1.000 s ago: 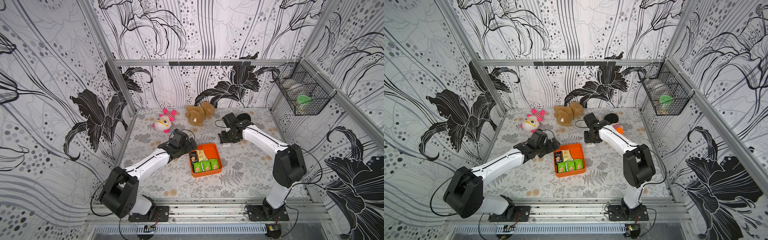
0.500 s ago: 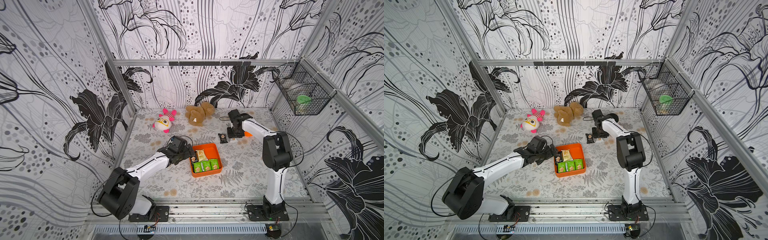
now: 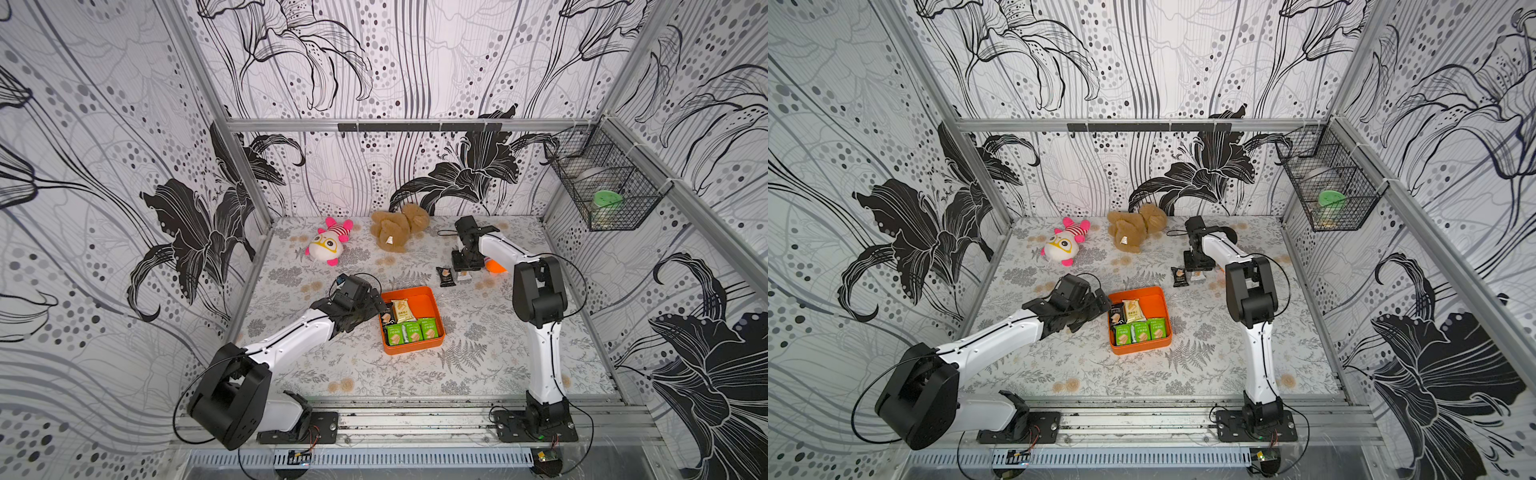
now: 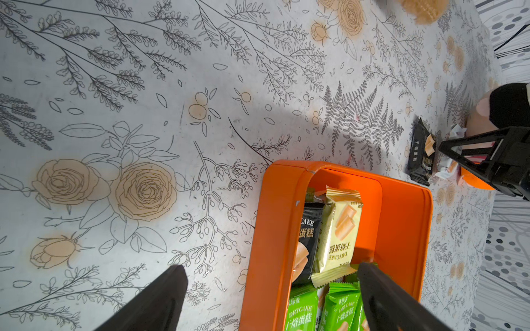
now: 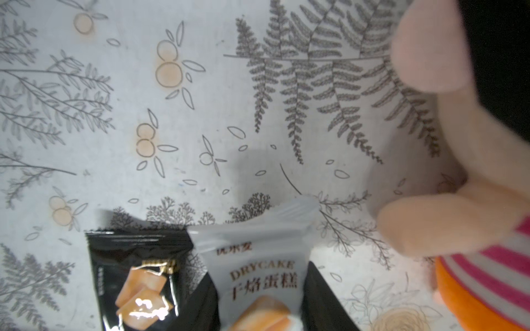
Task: Take the cookies out of the storage box
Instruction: Place the cookie at the center of the board.
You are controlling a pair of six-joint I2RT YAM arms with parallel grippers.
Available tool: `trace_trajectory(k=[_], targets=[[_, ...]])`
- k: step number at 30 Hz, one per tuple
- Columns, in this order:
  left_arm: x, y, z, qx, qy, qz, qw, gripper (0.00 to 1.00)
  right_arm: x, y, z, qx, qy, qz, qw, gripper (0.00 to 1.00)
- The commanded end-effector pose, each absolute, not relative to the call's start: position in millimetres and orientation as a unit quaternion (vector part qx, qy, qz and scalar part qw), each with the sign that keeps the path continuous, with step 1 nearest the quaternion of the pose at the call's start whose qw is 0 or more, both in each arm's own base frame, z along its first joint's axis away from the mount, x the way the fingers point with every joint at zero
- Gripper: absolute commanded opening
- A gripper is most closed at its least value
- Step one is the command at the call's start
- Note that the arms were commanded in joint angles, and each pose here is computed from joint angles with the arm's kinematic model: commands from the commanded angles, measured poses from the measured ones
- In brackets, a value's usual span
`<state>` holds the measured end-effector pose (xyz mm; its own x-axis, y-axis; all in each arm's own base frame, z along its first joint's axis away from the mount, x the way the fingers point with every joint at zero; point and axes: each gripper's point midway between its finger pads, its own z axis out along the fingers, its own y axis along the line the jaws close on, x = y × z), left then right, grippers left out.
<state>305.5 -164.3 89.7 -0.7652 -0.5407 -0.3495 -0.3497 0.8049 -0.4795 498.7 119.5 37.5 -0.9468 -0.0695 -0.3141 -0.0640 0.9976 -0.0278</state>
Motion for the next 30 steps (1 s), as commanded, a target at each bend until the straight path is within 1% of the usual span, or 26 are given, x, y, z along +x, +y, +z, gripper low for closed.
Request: trace_trajectory(k=[1,4,6,9,12,15,19,22,27,30], targets=[[304.8,-160.2,93.4,-0.253,0.912,-0.198,0.256,0.97,496.9,122.7,33.0,-0.049,0.988,-0.006,0.144,0.46],[302.0,-158.6,90.9,-0.255,0.911,-0.198,0.256,0.97,496.1,123.3,32.9,-0.051,0.989,-0.005,0.139,0.5],[299.9,-157.9,88.8,-0.254,0.912,-0.196,0.254,0.97,495.7,124.2,37.6,-0.05,0.989,-0.001,0.142,0.57],[298.7,-157.8,91.4,-0.254,0.911,-0.201,0.256,0.97,493.7,124.2,49.5,-0.047,0.988,0.003,0.149,0.63],[296.4,-159.1,95.7,-0.25,0.91,-0.209,0.258,0.97,487.2,124.5,65.4,-0.04,0.987,0.01,0.157,0.64],[294.2,-160.8,99.0,-0.237,0.911,-0.214,0.261,0.97,470.8,128.9,80.2,-0.03,0.986,0.03,0.16,0.64],[289.9,-165.0,98.3,-0.218,0.916,-0.22,0.255,0.97,437.7,141.7,100.5,-0.032,0.985,0.047,0.163,0.64],[287.3,-169.9,98.9,-0.21,0.916,-0.229,0.255,0.97,405.4,154.4,107.1,-0.049,0.986,0.045,0.153,0.63],[280.5,-177.5,94.8,-0.195,0.918,-0.237,0.249,0.97,356.4,187.2,118.8,-0.067,0.985,0.06,0.147,0.63],[274.6,-179.1,92.7,-0.192,0.918,-0.239,0.25,0.97,329.9,211.3,124.3,-0.069,0.984,0.085,0.144,0.62]])
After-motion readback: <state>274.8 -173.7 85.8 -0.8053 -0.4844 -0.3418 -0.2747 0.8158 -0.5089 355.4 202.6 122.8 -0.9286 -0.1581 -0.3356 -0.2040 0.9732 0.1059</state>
